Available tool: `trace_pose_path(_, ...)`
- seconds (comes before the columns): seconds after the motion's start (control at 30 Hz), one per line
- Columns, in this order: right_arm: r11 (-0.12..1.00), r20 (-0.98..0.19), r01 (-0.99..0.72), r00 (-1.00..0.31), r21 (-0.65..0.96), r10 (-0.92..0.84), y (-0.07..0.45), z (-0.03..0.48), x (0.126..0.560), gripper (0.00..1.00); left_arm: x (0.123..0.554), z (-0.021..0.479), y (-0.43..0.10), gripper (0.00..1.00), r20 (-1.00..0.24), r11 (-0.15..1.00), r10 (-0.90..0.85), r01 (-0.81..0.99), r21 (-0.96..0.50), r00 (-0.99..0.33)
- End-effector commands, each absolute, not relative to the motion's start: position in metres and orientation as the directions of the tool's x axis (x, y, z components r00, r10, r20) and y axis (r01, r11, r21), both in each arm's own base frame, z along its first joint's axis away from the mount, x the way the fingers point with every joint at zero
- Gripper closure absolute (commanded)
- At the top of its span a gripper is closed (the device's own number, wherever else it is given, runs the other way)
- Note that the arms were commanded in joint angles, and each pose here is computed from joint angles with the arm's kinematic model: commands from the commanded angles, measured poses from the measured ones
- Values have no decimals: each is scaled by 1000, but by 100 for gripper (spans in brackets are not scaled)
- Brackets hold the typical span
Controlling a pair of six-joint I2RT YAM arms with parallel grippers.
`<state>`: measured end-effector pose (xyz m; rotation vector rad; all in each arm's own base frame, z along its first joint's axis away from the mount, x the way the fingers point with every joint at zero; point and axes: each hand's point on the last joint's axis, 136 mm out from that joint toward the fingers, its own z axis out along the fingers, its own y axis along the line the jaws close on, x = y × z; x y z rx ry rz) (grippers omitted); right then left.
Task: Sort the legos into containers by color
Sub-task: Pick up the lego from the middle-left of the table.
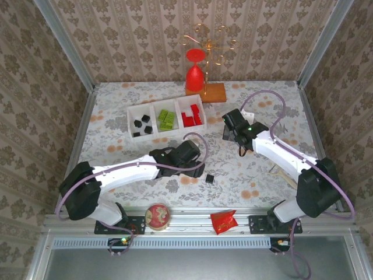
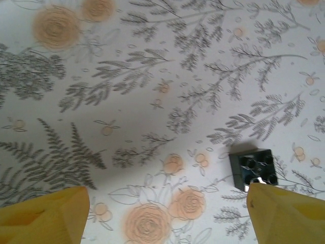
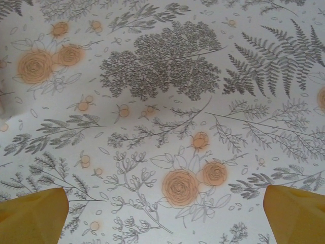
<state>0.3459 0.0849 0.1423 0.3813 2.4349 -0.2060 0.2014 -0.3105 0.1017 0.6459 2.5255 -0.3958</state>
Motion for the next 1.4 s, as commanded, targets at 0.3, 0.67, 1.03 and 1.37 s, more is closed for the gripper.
trace_pose_path(0.3, 937, -623, 341, -749, -74, 223, 49, 141, 327, 0, 170, 77, -357, 23, -375, 825, 471, 549, -132, -798)
trace_pose_path(0.67, 939, -624, 343, -732, 10, 274, 42, 135, 322, 0, 158, 49, -378, 32, -244, 804, 555, 588, -88, -795)
trace_pose_path(1.03, 934, -617, 348, -718, 80, 321, 38, 130, 321, 0, 165, 30, -370, 34, -162, 805, 589, 592, 39, -791)
trace_pose_path(1.37, 933, -604, 340, -722, 116, 338, 41, 125, 323, 0, 174, 22, -367, 44, -140, 805, 592, 589, 67, -794)
